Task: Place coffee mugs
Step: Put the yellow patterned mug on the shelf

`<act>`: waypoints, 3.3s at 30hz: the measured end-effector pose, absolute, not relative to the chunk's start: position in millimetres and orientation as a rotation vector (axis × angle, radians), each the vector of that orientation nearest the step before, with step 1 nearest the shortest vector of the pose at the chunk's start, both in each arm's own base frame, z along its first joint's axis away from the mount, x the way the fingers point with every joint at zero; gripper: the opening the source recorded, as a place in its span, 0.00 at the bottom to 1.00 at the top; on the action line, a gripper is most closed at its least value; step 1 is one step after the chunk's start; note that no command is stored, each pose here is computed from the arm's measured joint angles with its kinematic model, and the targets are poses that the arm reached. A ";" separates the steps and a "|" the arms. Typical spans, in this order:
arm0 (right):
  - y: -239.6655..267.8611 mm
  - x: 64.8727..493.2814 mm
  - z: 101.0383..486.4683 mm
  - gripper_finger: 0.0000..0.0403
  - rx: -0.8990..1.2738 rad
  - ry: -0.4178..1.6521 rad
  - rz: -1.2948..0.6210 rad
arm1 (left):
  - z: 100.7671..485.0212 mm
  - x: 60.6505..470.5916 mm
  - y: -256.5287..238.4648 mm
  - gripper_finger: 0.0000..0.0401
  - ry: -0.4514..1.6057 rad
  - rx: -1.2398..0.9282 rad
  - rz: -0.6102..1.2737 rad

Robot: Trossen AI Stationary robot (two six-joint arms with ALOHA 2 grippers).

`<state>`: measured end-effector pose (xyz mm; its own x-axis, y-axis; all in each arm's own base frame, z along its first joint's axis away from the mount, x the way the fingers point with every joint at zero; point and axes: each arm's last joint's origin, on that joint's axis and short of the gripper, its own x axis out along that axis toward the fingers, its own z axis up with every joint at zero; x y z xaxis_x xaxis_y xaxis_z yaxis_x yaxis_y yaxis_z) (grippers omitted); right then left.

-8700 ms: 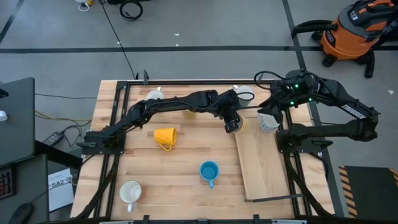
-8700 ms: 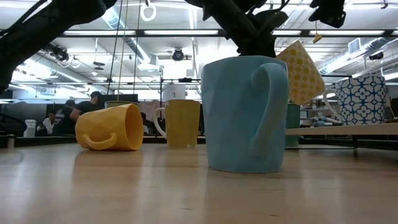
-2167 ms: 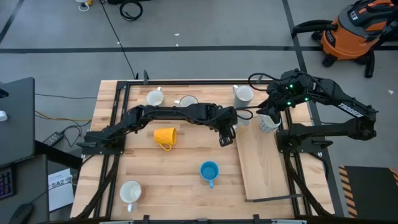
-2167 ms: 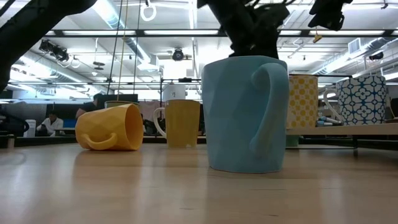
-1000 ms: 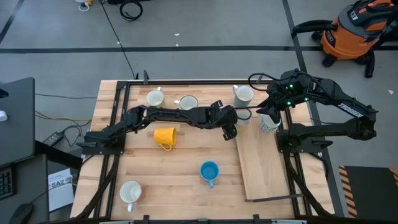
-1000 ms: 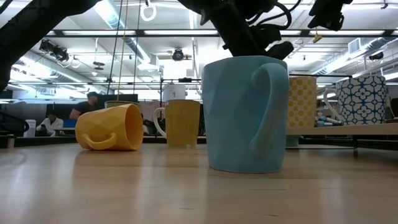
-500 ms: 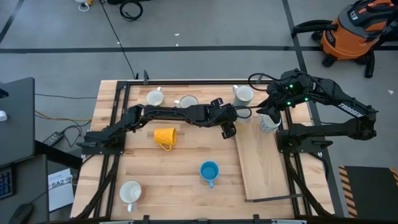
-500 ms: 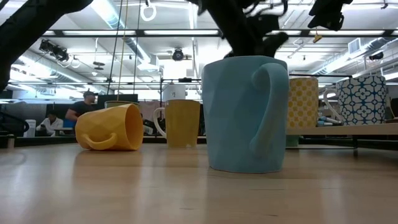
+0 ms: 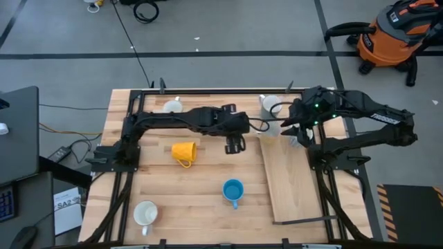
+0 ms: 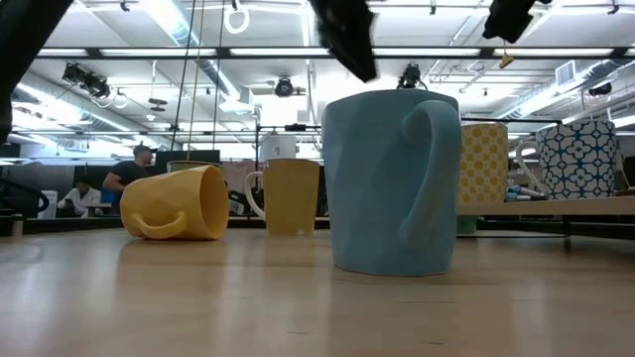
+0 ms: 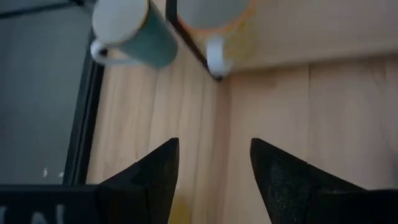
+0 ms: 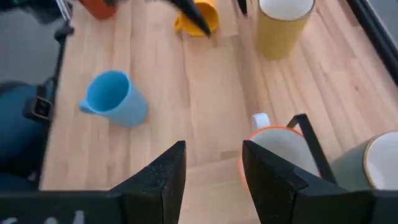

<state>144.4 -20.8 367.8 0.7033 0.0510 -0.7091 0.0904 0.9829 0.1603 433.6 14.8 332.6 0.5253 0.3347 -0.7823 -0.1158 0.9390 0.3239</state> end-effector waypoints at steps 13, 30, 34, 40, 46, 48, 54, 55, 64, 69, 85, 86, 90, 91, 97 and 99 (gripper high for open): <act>-6.9 172.1 348.3 0.40 -0.025 0.966 0.044 | 368.6 372.3 -1.6 0.51 1.170 0.265 0.224; -7.2 193.6 326.2 0.40 -0.150 1.156 -0.006 | 291.3 250.6 8.4 0.51 0.779 0.032 0.333; -9.1 198.6 319.1 0.40 -0.183 1.224 -0.044 | 274.2 236.6 8.4 0.51 0.729 -0.016 0.348; -10.0 209.3 306.7 0.40 -0.229 1.316 -0.026 | 267.4 234.2 8.4 0.51 0.682 -0.026 0.348; -11.7 221.5 293.0 0.40 -0.265 1.403 -0.051 | 267.9 235.2 8.4 0.51 0.665 -0.029 0.348; -12.0 225.8 288.3 0.40 -0.272 1.427 -0.053 | 268.4 235.6 8.5 0.51 0.659 -0.030 0.348; -12.9 236.2 275.5 0.40 -0.279 1.491 -0.060 | 268.2 235.5 8.4 0.51 0.660 -0.029 0.347; -13.0 237.5 273.6 0.40 -0.278 1.502 -0.060 | 268.3 235.6 8.4 0.51 0.659 -0.029 0.347; -13.1 241.5 266.1 0.27 -0.234 1.548 -0.093 | 268.4 236.0 8.4 0.51 0.656 -0.028 0.346; -12.3 240.6 266.2 0.14 -0.181 1.551 -0.105 | 269.0 236.5 8.4 0.51 0.648 -0.030 0.346; -7.3 228.7 270.5 0.09 0.115 1.602 -0.176 | 269.5 236.9 8.4 0.51 0.641 -0.031 0.346; -7.3 228.8 270.5 0.09 0.115 1.601 -0.176 | 269.6 236.9 8.4 0.51 0.641 -0.031 0.346; -7.8 229.5 270.4 0.08 0.086 1.594 -0.169 | 269.8 237.0 8.4 0.51 0.639 -0.032 0.346; -8.0 229.6 270.5 0.08 0.077 1.592 -0.175 | 269.8 237.0 8.4 0.51 0.639 -0.032 0.346; -9.2 229.9 270.5 0.11 0.047 1.587 -0.197 | 269.8 237.0 8.4 0.51 0.639 -0.032 0.346; -9.1 229.8 270.5 0.12 0.046 1.588 -0.197 | 269.8 237.0 8.4 0.51 0.639 -0.031 0.346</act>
<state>229.8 -9.1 270.5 -0.0291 -0.0931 -0.9952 0.1524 0.9836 -0.0965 237.0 8.4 269.8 0.7472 0.3067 -0.5896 -0.3259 0.9422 0.0771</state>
